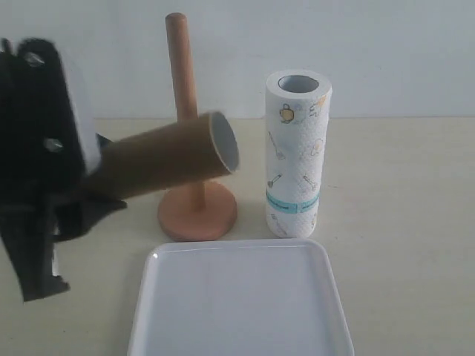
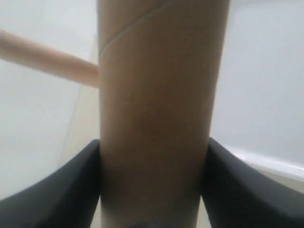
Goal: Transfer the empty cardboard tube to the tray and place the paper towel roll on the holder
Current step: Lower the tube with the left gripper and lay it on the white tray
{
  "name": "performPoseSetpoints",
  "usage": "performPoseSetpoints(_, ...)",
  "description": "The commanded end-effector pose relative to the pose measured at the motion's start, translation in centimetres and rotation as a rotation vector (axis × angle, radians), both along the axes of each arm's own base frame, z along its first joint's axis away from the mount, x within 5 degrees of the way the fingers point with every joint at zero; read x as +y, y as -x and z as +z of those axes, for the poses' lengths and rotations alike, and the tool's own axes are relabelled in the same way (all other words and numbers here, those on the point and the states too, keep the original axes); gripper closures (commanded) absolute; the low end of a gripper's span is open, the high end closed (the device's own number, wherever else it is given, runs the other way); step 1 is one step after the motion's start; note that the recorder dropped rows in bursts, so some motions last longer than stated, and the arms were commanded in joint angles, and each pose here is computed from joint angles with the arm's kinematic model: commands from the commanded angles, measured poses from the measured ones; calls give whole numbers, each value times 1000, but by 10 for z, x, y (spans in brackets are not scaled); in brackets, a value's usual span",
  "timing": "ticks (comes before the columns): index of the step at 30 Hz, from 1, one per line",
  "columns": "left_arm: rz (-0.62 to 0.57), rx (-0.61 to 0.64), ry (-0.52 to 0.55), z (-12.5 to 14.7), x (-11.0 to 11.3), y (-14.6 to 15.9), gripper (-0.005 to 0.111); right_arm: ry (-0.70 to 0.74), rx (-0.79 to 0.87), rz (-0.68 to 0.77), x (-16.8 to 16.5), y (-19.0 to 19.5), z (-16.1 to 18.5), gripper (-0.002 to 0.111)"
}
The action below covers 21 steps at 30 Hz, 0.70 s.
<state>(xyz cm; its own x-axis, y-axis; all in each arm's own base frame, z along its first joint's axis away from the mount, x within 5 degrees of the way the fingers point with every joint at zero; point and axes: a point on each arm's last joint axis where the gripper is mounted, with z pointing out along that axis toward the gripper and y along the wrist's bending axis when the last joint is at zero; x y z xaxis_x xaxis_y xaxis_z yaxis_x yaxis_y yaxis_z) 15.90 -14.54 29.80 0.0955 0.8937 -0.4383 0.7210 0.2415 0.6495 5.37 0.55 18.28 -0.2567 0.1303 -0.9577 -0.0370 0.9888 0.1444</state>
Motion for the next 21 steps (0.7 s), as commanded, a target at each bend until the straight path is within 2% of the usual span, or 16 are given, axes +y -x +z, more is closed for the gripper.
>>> performPoseSetpoints(1, -71, 62, 21, -17, -43, -10, 103, 7, -8, -3, 0, 0, 1, 107)
performPoseSetpoints(3, -106, 72, 56, -27, -64, -21, 103, 7, -8, -3, 0, 0, 1, 107)
performPoseSetpoints(6, -95, 140, 0, -55, -94, -43, 103, 7, -8, -3, 0, 0, 1, 107)
performPoseSetpoints(9, -81, 199, -68, -85, -114, -59, 103, 7, -8, -3, 0, 0, 1, 107)
performPoseSetpoints(13, -74, 257, -140, -119, -129, -70, 103, 7, -8, -3, 0, 0, 1, 107)
performPoseSetpoints(21, -71, 309, -198, -150, -134, -73, 103, 7, -8, -3, 0, 0, 1, 107)
